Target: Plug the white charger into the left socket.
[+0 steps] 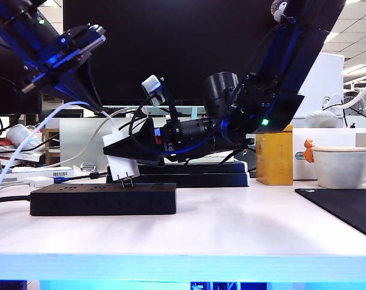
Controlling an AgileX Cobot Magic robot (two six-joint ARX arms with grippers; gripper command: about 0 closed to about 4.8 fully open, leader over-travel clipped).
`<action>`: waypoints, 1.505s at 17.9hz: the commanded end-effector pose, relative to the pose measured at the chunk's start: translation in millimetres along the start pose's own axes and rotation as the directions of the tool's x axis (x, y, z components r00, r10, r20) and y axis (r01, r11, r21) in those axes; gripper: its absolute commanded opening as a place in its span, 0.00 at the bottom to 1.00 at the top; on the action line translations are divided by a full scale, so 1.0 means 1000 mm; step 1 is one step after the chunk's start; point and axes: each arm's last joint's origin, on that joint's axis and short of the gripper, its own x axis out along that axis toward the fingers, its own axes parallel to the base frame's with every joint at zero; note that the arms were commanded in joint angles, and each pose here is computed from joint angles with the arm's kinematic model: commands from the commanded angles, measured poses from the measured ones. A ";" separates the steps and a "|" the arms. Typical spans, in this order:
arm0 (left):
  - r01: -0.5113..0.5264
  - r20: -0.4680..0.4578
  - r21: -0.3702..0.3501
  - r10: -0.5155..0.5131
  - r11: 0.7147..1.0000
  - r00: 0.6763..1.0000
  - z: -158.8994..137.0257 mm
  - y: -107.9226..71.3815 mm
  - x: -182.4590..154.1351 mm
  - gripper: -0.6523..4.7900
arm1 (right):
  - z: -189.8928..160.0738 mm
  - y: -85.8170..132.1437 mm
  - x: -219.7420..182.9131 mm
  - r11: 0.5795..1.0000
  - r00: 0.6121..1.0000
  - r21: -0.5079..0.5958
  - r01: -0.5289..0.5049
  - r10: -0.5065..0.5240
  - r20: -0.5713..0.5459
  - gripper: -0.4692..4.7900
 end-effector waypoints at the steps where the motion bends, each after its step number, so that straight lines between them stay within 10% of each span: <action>1: 0.009 0.051 0.021 -0.010 1.000 0.999 0.006 -0.001 -0.006 0.26 | -0.003 0.001 0.000 1.000 1.000 0.028 -0.009 0.009 -0.016 0.21; 3: 0.007 0.056 0.023 -0.008 1.000 0.998 0.007 -0.001 -0.006 0.87 | -0.003 0.001 0.000 1.000 1.000 0.028 -0.009 0.009 -0.016 0.21; 6: -0.039 0.106 0.031 0.036 0.999 0.994 0.016 -0.002 -0.013 0.86 | -0.004 0.001 0.000 0.999 1.000 0.032 -0.008 0.009 -0.018 0.21; 10: 0.156 0.081 -0.034 -0.153 0.987 0.985 0.023 -0.011 -0.021 0.59 | -0.004 0.001 0.000 0.999 1.000 0.032 -0.008 0.009 -0.018 0.21; 12: 0.190 0.007 -0.044 -0.190 0.981 0.982 0.016 -0.016 -0.018 0.25 | -0.004 0.001 0.000 0.999 1.000 0.033 -0.009 0.009 -0.019 0.21; 27: 0.156 -0.155 -0.096 -0.169 0.983 0.973 -0.001 -0.006 0.019 0.14 | -0.007 0.001 -0.001 0.998 0.999 0.062 -0.011 0.013 -0.035 0.21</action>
